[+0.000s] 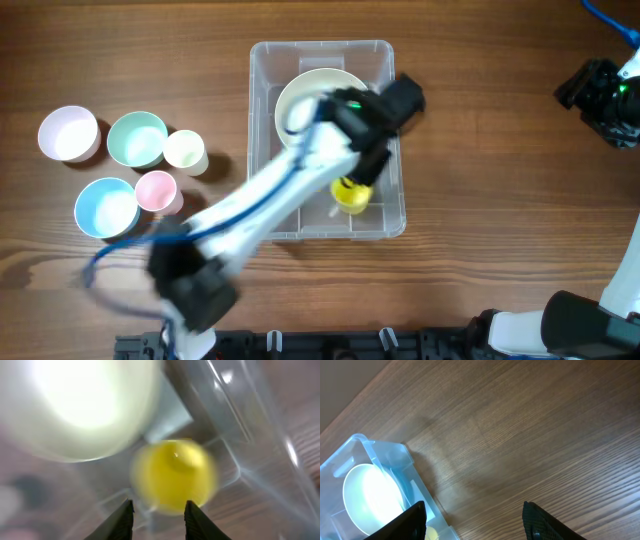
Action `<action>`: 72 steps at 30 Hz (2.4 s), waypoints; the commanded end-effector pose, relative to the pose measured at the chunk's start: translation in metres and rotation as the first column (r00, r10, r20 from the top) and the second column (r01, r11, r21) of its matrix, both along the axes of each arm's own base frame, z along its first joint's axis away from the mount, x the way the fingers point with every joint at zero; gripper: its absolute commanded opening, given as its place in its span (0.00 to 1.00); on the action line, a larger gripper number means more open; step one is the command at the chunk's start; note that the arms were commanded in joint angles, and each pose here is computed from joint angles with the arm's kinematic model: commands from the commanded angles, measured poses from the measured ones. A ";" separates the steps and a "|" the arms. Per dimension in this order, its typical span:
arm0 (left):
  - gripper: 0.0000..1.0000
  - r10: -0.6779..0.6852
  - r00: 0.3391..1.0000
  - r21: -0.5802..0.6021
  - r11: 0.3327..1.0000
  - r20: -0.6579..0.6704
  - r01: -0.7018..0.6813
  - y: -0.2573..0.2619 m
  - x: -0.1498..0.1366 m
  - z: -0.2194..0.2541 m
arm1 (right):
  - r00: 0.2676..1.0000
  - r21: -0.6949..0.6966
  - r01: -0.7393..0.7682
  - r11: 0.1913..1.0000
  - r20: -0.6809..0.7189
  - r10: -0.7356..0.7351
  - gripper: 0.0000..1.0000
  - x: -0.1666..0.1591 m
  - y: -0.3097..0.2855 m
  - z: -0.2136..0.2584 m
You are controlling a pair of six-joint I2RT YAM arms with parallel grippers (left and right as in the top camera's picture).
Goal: Pack container
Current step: 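Place the yellow cup in the container's near right corner, then grasp the cream cup and drop it into the yellow cup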
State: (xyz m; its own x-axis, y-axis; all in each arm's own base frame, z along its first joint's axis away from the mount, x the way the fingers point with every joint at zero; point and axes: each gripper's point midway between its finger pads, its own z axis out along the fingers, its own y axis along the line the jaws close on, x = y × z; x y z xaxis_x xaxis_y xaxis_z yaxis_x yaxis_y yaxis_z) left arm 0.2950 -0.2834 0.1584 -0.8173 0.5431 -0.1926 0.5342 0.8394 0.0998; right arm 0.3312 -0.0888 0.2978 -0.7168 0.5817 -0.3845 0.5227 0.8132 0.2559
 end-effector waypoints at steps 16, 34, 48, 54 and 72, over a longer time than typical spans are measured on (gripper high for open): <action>0.49 0.722 0.669 -0.192 0.642 -0.175 -0.742 0.261 0.064 -0.020 | 1.000 0.009 0.011 1.000 -0.015 -0.011 0.62 0.001 -0.001 -0.005; 0.04 0.746 0.631 0.005 0.647 -0.211 -0.763 0.277 0.078 -0.105 | 1.000 0.008 0.009 1.000 -0.016 -0.009 0.62 0.001 -0.001 -0.005; 0.04 0.274 0.961 -0.352 0.903 0.028 -0.247 0.087 0.000 0.119 | 1.000 0.008 0.009 1.000 -0.015 -0.009 0.62 0.001 -0.001 -0.005; 0.04 0.044 0.997 -0.268 0.962 -0.068 -0.061 0.000 -0.032 0.063 | 1.000 0.008 0.009 1.000 -0.016 -0.009 0.62 0.001 -0.001 -0.005; 0.34 0.034 0.979 -0.146 0.987 -0.201 -0.065 -0.020 -0.029 -0.008 | 1.000 0.006 0.008 1.000 -0.015 -0.008 0.62 0.001 -0.001 -0.005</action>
